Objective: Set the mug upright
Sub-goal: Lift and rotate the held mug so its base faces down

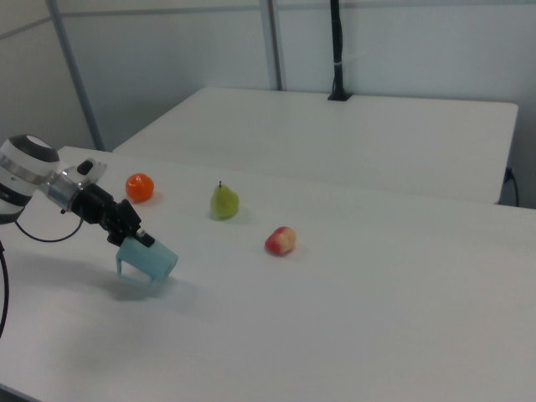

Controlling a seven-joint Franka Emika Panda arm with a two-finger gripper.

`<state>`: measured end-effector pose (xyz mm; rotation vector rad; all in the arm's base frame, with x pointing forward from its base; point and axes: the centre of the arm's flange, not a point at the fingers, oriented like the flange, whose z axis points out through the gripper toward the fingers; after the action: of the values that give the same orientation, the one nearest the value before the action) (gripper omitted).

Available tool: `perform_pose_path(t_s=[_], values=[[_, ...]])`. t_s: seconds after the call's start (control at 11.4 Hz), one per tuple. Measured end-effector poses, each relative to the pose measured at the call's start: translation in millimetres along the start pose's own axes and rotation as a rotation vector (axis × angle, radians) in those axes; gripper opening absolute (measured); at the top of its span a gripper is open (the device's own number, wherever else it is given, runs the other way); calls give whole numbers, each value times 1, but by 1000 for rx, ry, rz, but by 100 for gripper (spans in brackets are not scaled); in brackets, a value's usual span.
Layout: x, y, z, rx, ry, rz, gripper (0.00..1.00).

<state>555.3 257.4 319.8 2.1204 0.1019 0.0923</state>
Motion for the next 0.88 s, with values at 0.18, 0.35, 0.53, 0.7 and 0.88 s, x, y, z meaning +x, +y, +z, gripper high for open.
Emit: perform_pose_path(t_s=[0.18,0.35,0.53,0.7,0.88], values=[[0,23,-13,29,4,0,9],[1,33,-18,40,8,13,9],[9,62,-25,109,-24,58,9],[13,101,-36,261,-55,59,9],[20,125,-39,430,-37,55,9]])
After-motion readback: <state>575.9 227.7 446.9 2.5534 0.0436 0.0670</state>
